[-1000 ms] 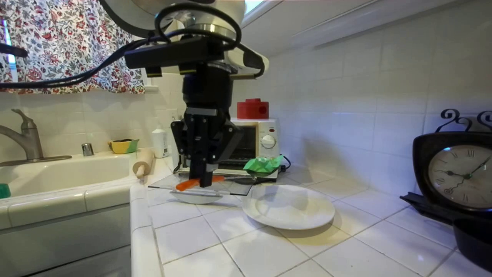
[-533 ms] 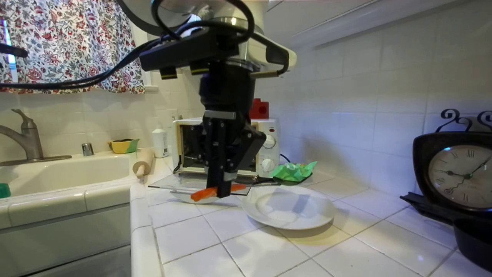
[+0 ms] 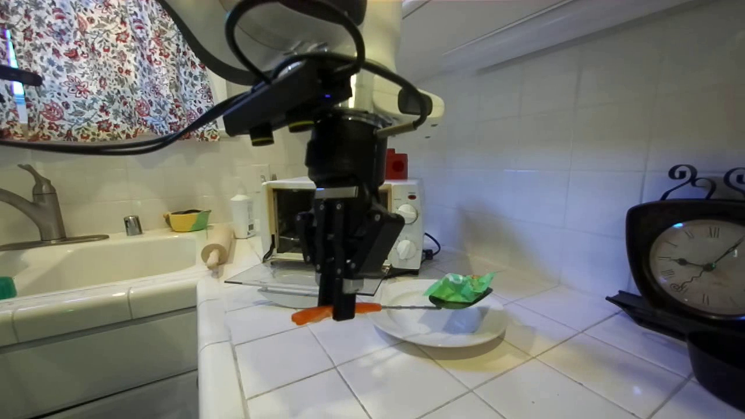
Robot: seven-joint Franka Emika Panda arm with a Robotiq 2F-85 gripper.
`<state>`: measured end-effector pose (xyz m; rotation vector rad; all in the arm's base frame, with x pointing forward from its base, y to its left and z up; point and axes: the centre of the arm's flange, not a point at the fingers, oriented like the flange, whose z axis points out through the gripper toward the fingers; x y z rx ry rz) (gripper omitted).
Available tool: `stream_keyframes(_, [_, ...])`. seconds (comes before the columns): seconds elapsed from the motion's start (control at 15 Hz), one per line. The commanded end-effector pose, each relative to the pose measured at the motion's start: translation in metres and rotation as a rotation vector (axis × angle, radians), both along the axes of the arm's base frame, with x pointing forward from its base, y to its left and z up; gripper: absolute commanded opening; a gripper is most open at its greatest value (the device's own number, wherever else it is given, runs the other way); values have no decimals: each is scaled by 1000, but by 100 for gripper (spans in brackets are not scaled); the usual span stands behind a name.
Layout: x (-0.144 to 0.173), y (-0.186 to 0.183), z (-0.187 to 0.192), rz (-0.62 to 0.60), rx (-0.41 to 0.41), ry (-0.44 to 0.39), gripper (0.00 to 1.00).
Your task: Pick up the spatula, use it to pick up the green object from the oven, place the green object on the plate and the place the spatula back down
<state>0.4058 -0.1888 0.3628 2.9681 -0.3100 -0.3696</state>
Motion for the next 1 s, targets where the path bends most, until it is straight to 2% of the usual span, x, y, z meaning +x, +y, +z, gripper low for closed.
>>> stream_keyframes(0.0, [3, 1, -9, -15, -52, 58, 5])
stream_keyframes(0.2, [6, 10, -16, -2, -87, 92, 5])
stream_keyframes(0.53, [3, 35, -12, -19, -314, 119, 5])
stream_keyframes(0.93, [3, 50, -14, -24, -448, 140, 5])
